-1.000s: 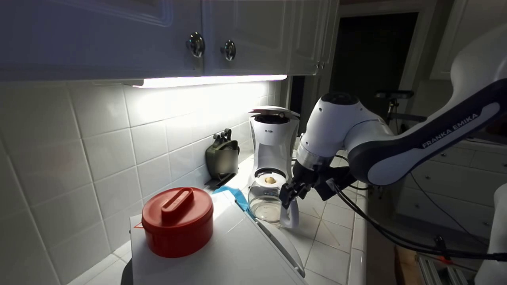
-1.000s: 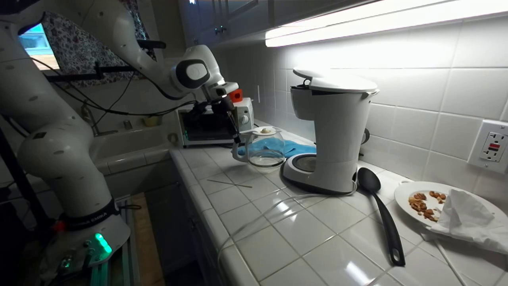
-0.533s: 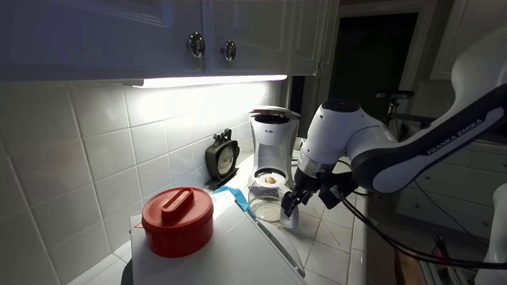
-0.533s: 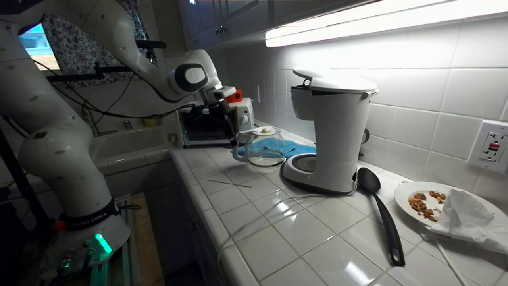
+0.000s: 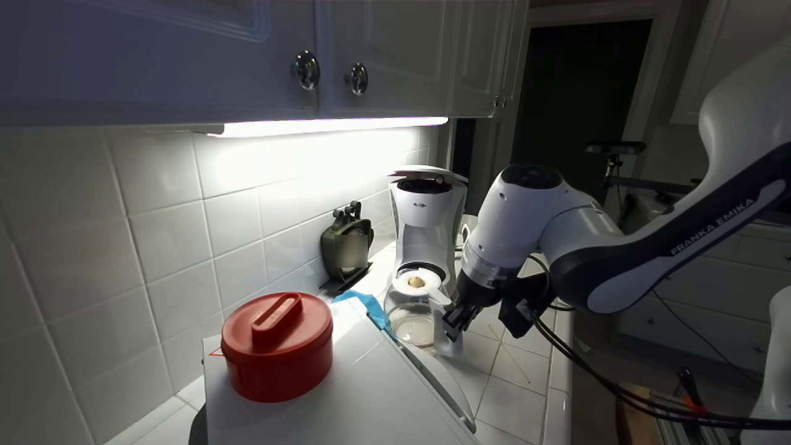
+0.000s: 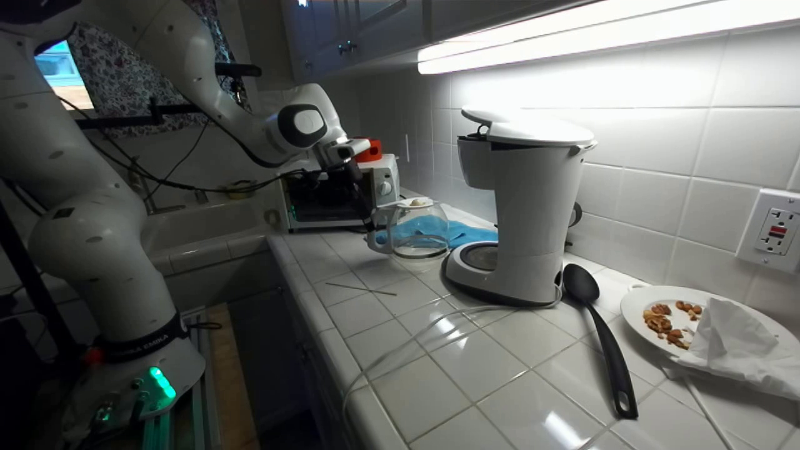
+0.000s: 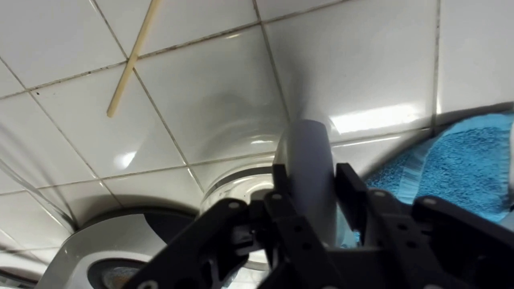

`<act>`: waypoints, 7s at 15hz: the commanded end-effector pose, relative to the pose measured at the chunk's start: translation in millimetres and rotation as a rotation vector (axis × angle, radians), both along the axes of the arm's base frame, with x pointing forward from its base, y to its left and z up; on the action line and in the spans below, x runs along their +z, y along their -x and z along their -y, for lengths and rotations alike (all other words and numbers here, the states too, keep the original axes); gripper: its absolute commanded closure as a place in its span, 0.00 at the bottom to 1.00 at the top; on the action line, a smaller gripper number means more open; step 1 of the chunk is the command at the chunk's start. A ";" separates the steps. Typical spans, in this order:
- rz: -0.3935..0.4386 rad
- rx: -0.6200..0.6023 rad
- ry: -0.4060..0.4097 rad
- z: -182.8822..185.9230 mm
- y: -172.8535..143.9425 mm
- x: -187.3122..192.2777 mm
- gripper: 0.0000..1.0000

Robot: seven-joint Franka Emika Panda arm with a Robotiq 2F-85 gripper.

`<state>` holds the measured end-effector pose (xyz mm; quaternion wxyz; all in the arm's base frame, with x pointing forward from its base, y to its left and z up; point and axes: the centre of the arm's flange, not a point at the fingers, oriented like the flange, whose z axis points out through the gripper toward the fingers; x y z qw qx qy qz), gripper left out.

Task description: Put the coffee jar on the coffeemaker

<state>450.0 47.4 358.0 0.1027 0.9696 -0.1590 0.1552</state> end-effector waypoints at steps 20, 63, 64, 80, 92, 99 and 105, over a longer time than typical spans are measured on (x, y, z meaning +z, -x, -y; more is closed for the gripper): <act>0.085 0.093 0.093 1.1 -7.8 -26.5 0.92; 0.203 0.118 -0.055 17.3 -9.7 -36.9 0.05; 0.204 0.117 -0.063 17.5 -9.9 -37.6 0.31; 0.228 0.105 -0.076 21.2 -11.8 -33.7 1.00; 0.289 0.075 0.077 22.9 -7.7 -12.6 1.00; 0.316 -0.019 0.197 16.2 -4.6 -4.5 1.00; 0.354 -0.138 0.310 14.1 -1.8 5.1 1.00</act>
